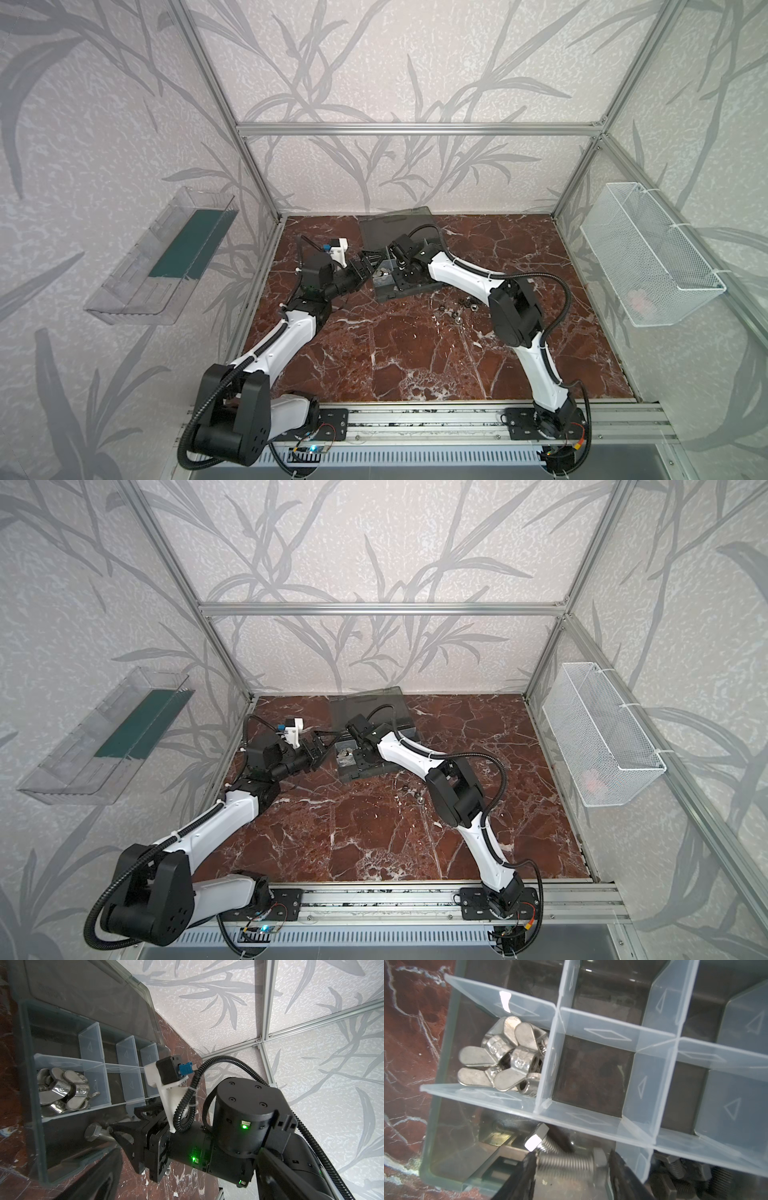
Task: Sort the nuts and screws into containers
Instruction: 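Lift the bolt and carry it over the bolt compartment with the right gripper, then open the right gripper to release the bolt into the compartment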
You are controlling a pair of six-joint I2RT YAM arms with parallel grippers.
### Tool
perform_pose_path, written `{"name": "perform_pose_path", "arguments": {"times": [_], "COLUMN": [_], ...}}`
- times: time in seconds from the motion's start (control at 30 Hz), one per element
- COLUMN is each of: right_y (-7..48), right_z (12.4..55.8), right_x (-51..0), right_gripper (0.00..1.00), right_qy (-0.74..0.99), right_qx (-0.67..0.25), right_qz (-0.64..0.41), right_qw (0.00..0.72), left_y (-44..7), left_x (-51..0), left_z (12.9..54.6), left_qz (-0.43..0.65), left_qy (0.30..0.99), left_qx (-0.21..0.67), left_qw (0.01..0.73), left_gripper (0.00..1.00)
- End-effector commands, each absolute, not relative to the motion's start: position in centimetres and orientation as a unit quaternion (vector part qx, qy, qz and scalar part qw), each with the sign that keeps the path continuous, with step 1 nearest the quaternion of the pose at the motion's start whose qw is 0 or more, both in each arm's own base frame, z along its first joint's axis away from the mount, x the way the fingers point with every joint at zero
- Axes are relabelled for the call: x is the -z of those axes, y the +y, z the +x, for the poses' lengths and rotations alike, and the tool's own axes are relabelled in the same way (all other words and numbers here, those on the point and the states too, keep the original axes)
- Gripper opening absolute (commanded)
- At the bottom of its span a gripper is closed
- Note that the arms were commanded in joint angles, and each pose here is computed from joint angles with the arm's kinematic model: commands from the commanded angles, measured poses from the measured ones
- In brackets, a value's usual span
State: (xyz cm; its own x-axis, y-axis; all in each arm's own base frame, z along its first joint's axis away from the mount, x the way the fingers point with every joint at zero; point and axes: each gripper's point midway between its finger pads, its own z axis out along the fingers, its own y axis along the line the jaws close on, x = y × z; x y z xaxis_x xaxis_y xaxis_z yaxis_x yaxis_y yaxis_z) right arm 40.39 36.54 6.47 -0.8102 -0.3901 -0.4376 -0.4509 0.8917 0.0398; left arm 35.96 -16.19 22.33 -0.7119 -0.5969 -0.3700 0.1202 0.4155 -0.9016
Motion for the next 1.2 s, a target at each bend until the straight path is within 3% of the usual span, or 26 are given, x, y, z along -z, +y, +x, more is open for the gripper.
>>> {"name": "perform_pose_path", "arguments": {"times": [0.0, 0.73, 1.17], "right_y": [36.9, 36.6, 31.7], "right_z": [40.6, 40.4, 39.8], "right_x": [-5.7, -9.8, -13.8], "right_gripper": [0.6, 0.65, 0.67], "right_qy": [0.95, 0.94, 0.936], "right_qx": [-0.07, -0.093, -0.104], "right_qz": [-0.221, -0.219, -0.184], "right_qw": [0.21, 0.243, 0.283], "left_y": [-16.2, -16.3, -18.6], "left_x": [-23.1, -23.2, -23.8], "left_z": [36.0, 35.8, 34.3], "left_qz": [-0.147, -0.139, -0.079], "left_qy": [0.758, 0.759, 0.777], "left_qx": [0.528, 0.526, 0.505], "left_qw": [0.354, 0.359, 0.367], "left_gripper": [1.0, 0.99, 0.99]}}
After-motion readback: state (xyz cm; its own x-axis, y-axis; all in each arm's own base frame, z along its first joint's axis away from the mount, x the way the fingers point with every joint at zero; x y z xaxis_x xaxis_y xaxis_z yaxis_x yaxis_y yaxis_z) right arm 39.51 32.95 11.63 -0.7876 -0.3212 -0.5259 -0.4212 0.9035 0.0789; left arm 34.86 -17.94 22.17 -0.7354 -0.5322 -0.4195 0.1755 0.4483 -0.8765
